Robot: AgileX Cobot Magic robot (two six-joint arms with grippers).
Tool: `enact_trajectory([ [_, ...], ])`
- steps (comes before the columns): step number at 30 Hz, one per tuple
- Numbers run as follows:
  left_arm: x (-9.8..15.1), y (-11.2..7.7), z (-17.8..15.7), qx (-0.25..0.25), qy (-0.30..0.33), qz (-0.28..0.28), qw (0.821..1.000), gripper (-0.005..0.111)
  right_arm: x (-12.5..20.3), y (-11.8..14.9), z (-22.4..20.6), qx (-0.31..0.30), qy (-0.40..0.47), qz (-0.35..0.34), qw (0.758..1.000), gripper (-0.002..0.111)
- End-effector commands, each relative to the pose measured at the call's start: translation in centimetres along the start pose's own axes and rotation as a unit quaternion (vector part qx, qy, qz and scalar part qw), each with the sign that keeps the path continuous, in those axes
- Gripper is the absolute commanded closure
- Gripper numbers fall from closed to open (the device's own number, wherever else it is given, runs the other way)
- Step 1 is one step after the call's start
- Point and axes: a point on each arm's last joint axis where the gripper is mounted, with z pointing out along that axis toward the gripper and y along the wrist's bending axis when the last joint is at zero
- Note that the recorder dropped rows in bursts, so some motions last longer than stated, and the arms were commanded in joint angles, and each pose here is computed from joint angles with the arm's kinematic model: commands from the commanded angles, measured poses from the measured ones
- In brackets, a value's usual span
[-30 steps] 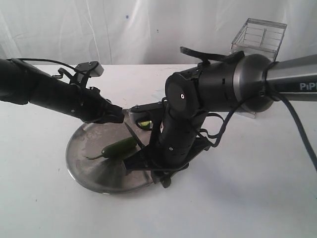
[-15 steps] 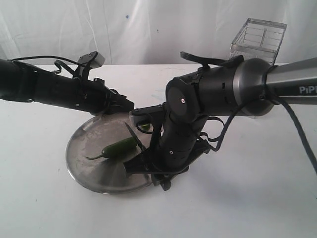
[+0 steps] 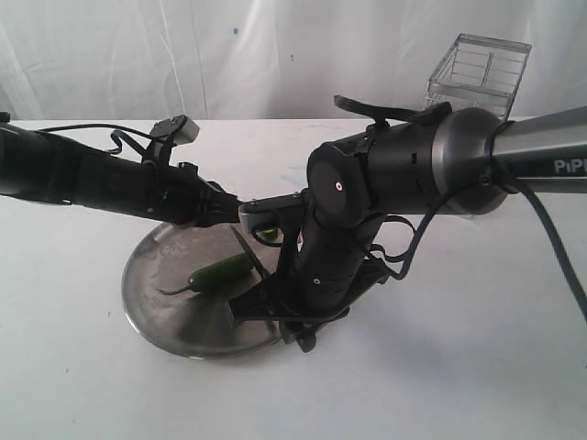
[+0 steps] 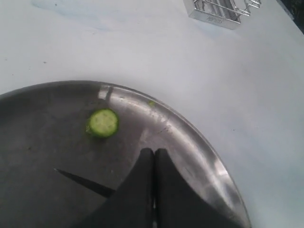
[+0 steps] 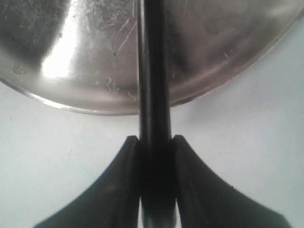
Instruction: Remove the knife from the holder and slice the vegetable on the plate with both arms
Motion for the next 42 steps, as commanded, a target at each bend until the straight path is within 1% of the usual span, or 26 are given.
enact_trajectory([
  [1,0.3,0.4,0.5,0.007,-0.005,-0.003,1.000,0.107,0.1,0.1,0.1,-0.001,0.001,0.001,1.000,0.108],
  [8,1.4,1.0,1.1,0.003,0.025,0.012,1.000,0.107,0.1,0.1,0.1,-0.001,0.000,0.001,1.000,0.108],
  [13,2.9,1.7,1.8,0.002,0.058,0.016,0.998,0.107,0.1,0.1,0.1,-0.001,0.000,0.001,1.000,0.108],
  [19,4.7,2.9,2.3,-0.035,0.087,0.013,0.995,0.107,0.1,0.1,0.1,-0.001,-0.001,0.001,1.000,0.108],
  [21,4.7,3.1,2.2,-0.045,0.088,0.014,0.995,0.107,0.1,0.1,0.1,-0.001,-0.001,0.001,1.000,0.108],
  [28,4.7,3.1,2.2,-0.046,0.088,0.014,0.995,0.107,0.1,0.1,0.1,-0.001,0.001,0.001,1.000,0.108],
  [31,3.9,2.8,1.7,-0.054,0.076,0.025,0.995,0.107,0.1,0.1,0.1,-0.001,0.001,0.001,1.000,0.108],
  [35,1.1,1.2,0.2,-0.046,0.035,0.046,0.997,0.107,0.1,0.1,0.1,0.000,0.002,0.001,1.000,0.108],
  [36,-0.1,0.3,-0.7,-0.043,0.010,0.045,0.998,0.107,0.1,0.1,0.1,0.000,0.003,0.001,1.000,0.108],
  [38,-1.6,-0.8,-1.8,-0.035,-0.031,0.030,0.998,0.107,0.1,0.1,0.1,0.000,0.003,0.001,1.000,0.108],
  [39,-2.0,-1.1,-2.0,-0.029,-0.044,0.019,0.998,0.107,0.1,0.1,0.1,0.000,0.003,0.001,1.000,0.108],
  [40,-2.4,-1.4,-2.1,-0.010,-0.067,-0.002,0.998,0.107,0.1,0.1,0.1,0.000,0.003,0.001,1.000,0.108],
  [42,-2.2,-1.1,-1.6,-0.004,-0.074,-0.005,0.997,0.107,0.1,0.1,0.1,-0.001,0.003,0.001,1.000,0.108],
])
